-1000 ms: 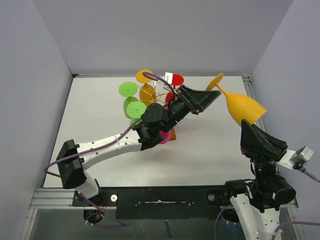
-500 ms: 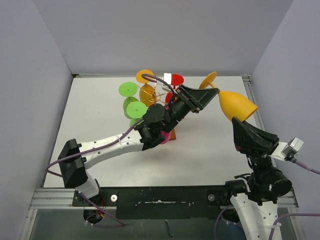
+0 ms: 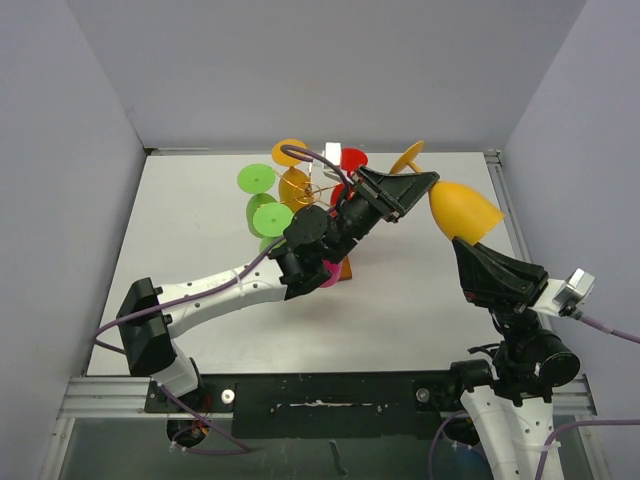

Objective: Place the wine glass upside down on the wine glass rack

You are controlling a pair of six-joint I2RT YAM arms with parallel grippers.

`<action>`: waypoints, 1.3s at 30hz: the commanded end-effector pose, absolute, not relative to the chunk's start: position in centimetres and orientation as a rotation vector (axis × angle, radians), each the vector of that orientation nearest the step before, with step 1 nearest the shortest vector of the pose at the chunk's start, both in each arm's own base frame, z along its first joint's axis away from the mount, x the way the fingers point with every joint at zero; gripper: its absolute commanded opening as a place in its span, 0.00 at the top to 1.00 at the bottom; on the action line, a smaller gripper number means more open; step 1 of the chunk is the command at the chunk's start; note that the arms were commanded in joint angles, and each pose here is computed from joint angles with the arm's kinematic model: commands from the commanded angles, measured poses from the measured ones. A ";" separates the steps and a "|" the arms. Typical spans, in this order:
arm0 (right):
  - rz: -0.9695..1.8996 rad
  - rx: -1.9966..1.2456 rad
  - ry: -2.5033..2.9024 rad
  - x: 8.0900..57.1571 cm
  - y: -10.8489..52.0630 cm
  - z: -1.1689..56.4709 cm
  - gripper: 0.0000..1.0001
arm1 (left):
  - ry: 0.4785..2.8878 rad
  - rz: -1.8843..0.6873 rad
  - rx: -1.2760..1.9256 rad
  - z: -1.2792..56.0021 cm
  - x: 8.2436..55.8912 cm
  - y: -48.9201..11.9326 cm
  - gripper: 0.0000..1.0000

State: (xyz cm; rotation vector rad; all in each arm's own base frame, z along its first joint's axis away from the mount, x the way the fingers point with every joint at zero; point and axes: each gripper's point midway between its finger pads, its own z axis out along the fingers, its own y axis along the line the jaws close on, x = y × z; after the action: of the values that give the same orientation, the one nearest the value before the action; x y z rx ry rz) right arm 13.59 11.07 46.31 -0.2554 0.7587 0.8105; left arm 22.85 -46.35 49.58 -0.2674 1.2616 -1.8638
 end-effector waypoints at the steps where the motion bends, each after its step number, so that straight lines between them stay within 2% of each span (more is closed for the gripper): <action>1: 0.863 -0.359 0.751 12.0 12.5 46.0 1.00 | 1.126 -1.921 -0.281 53.5 22.7 -44.7 0.85; 6: 0.860 -0.355 0.784 12.0 12.5 46.3 0.95 | 1.143 -1.922 -0.279 53.5 22.9 -44.9 1.00; 13: 0.850 -0.305 0.841 12.6 12.1 46.5 0.78 | 1.145 -1.912 -0.281 53.6 23.3 -44.4 1.00; 16: 0.844 -0.309 0.849 12.3 12.0 46.6 0.61 | 1.139 -1.896 -0.275 53.7 23.7 -44.1 1.00; 19: 0.822 -0.304 0.881 12.3 11.9 46.3 0.47 | 1.130 -1.866 -0.265 53.8 24.0 -43.7 1.00; 25: 0.732 -0.277 0.973 12.2 10.9 45.4 0.32 | 1.114 -1.774 -0.232 54.2 25.0 -42.4 1.00; 31: 0.645 -0.317 1.021 10.6 10.4 44.9 0.22 | 1.086 -1.644 -0.144 54.9 24.9 -41.3 1.00; 39: 0.669 -0.314 1.015 9.4 10.4 47.4 0.21 | 1.029 -1.444 0.125 55.0 23.5 -41.2 1.00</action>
State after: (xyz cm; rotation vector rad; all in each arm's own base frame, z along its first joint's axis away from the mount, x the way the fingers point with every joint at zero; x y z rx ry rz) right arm 9.14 10.42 46.47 -0.3263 0.9917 0.6571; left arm 25.80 -43.68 50.01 -0.0365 1.2068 -1.5281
